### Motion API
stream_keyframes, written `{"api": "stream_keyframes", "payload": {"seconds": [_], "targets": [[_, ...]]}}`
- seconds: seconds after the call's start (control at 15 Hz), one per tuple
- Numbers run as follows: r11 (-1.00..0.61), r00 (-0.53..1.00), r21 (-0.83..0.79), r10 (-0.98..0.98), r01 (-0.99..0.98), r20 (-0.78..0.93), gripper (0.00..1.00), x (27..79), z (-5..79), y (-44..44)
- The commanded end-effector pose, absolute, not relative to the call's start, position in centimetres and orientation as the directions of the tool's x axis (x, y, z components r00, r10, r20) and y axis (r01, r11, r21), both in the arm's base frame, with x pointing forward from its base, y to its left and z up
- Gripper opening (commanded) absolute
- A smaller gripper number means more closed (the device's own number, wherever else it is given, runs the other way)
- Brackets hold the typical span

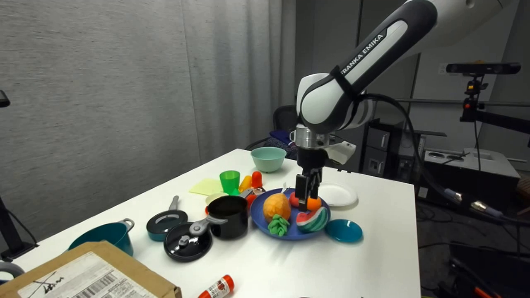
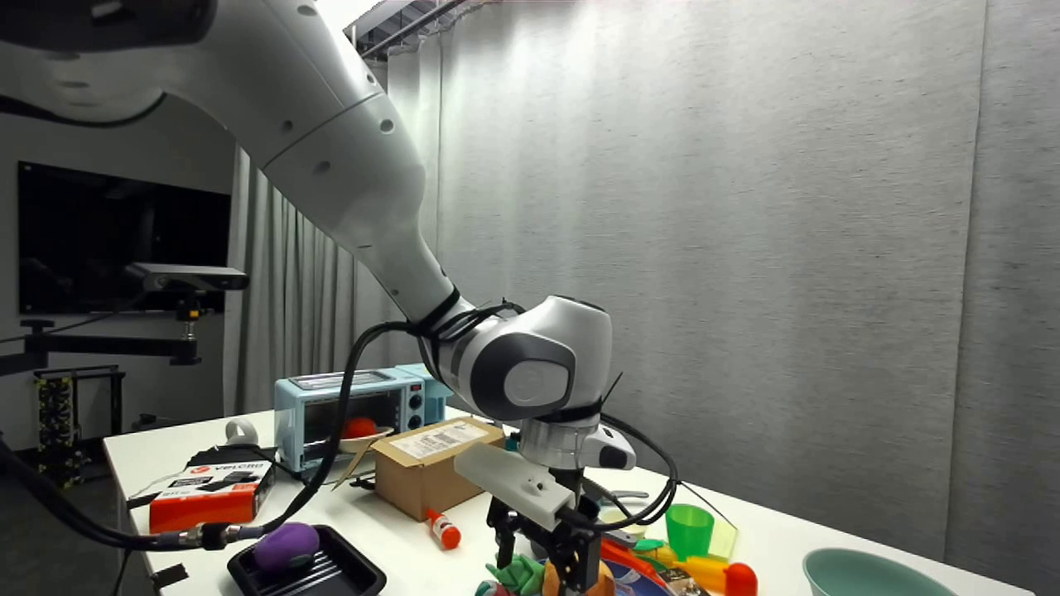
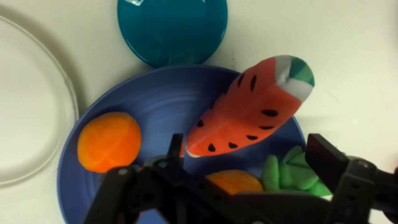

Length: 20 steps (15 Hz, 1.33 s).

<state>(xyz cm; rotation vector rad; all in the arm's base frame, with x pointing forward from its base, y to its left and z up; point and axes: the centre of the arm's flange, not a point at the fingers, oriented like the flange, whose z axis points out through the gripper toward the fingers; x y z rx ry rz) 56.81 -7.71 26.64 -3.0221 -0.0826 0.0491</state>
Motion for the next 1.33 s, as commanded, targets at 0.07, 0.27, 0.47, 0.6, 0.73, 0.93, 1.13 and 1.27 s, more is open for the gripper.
{"api": "stream_keyframes", "payload": {"seconds": [0.07,0.27,0.47,0.6,0.73,0.93,1.13,1.27], "targets": [[-0.931,0.989,-0.336,0.140,0.145,0.041,1.00,56.8,29.5,-4.6],[-0.858,0.977,-0.471,0.208,0.206,0.048,1.00,57.0,29.7,-0.6],[-0.769,0.947,-0.573,0.319,0.284,0.041,1.00,56.2,28.4,3.5],[-0.793,0.954,-0.549,0.300,0.266,0.030,1.00,56.1,28.6,3.3],[-0.766,0.940,-0.573,0.340,0.292,0.024,1.00,55.7,28.0,4.7],[-0.762,0.937,-0.575,0.348,0.299,0.025,1.00,55.7,27.8,4.8],[-0.762,0.937,-0.575,0.348,0.299,0.026,1.00,55.7,27.8,4.8],[-0.762,0.937,-0.575,0.348,0.299,0.026,1.00,55.7,27.8,4.8]]}}
